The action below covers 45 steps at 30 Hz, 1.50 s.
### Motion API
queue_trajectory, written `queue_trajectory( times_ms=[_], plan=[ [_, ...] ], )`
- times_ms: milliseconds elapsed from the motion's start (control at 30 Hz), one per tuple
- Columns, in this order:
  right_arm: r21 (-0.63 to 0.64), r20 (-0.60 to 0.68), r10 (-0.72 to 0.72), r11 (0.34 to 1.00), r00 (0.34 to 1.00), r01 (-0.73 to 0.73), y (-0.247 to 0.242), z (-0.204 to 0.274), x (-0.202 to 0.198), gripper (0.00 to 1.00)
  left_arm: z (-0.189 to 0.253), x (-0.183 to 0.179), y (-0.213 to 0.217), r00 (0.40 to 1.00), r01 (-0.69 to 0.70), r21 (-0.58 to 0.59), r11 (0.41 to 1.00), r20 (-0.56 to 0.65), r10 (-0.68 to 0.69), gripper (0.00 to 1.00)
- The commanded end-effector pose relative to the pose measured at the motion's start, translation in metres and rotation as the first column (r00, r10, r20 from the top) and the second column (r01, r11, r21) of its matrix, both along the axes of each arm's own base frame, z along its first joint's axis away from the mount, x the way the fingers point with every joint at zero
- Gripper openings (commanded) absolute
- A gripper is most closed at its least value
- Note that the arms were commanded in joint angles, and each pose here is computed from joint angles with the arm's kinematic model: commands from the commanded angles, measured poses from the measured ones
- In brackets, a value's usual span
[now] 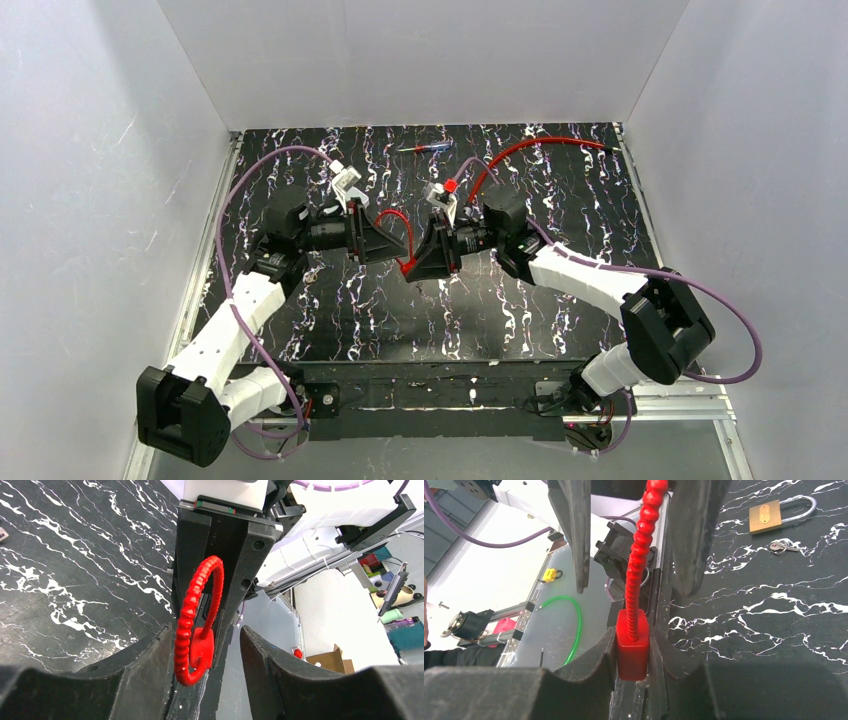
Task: Lock with the key
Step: Lock the lock.
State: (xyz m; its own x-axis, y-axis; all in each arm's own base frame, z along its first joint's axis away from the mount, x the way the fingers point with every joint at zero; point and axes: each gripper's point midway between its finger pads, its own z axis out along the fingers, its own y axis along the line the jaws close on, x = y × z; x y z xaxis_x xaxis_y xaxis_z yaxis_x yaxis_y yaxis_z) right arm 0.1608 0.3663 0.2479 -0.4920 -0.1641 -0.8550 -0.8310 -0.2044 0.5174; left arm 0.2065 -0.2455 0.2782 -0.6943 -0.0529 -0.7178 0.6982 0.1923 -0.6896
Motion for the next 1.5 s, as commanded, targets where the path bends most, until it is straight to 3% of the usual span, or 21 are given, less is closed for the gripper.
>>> queue_trajectory(
  times_ms=[0, 133, 267, 567, 600, 667, 733, 933, 1033, 1167, 1267, 1367, 1467],
  plan=[
    [0.056, 0.076, -0.015, 0.998, 0.997, 0.010, -0.005, 0.018, 0.001, 0.01, 0.023, -0.005, 0.006, 0.997, 0.020, -0.017, 1.000, 0.069, -0.019, 0.48],
    [0.071, 0.075, -0.013, 0.997, 0.997, 0.008, -0.006, 0.023, -0.001, 0.01, 0.017, -0.004, 0.007, 0.999, 0.012, -0.007, 1.000, 0.048, -0.012, 0.33],
    [0.096, 0.062, -0.040, 0.995, 0.997, 0.034, -0.003, 0.031, 0.004, 0.01, 0.009, -0.001, 0.006, 1.000, -0.004, 0.005, 1.000, 0.029, 0.004, 0.02],
    [0.213, 0.104, -0.106, 0.973, 0.989, 0.082, 0.010, 0.083, 0.028, 0.01, -0.001, -0.005, -0.005, 0.999, 0.036, 0.026, 0.999, -0.009, -0.035, 0.00],
    [0.217, 0.100, -0.119, 0.972, 0.988, 0.095, 0.010, 0.085, 0.031, 0.01, 0.000, -0.003, -0.004, 1.000, 0.024, 0.033, 0.999, 0.002, -0.024, 0.03],
    [0.215, 0.082, -0.158, 0.967, 0.984, 0.138, 0.009, 0.085, 0.040, 0.01, 0.008, 0.007, 0.000, 0.998, -0.026, 0.068, 0.997, 0.059, 0.022, 0.29],
    [0.196, 0.053, -0.218, 0.959, 0.974, 0.204, 0.006, 0.079, 0.054, 0.01, 0.021, 0.019, 0.008, 0.990, -0.091, 0.090, 0.992, 0.116, 0.081, 0.47],
    [0.158, -0.048, -0.387, 0.907, 0.921, 0.390, -0.007, 0.066, 0.090, 0.01, 0.027, 0.040, 0.023, 0.973, -0.201, 0.080, 0.976, 0.132, 0.190, 0.74],
    [0.142, -0.122, -0.460, 0.869, 0.880, 0.474, -0.013, 0.066, 0.108, 0.01, 0.028, 0.043, 0.022, 0.970, -0.214, 0.048, 0.976, 0.125, 0.207, 0.80],
    [0.139, -0.211, -0.482, 0.846, 0.850, 0.514, -0.012, 0.075, 0.119, 0.01, 0.016, 0.059, 0.025, 0.953, -0.304, 0.063, 0.951, 0.008, 0.304, 0.77],
    [-0.005, -0.284, -0.589, 0.790, 0.756, 0.613, -0.011, 0.061, 0.145, 0.01, 0.008, 0.067, 0.023, 0.942, -0.323, 0.074, 0.943, -0.074, 0.328, 0.77],
    [-0.169, -0.302, -0.728, 0.677, 0.616, 0.717, -0.018, 0.047, 0.170, 0.01, 0.010, 0.074, 0.023, 0.936, -0.343, 0.083, 0.936, -0.056, 0.348, 0.75],
    [-0.180, -0.330, -0.747, 0.650, 0.577, 0.738, -0.020, 0.048, 0.173, 0.01, 0.013, 0.080, 0.023, 0.933, -0.357, 0.097, 0.929, -0.004, 0.359, 0.68]
  ],
)
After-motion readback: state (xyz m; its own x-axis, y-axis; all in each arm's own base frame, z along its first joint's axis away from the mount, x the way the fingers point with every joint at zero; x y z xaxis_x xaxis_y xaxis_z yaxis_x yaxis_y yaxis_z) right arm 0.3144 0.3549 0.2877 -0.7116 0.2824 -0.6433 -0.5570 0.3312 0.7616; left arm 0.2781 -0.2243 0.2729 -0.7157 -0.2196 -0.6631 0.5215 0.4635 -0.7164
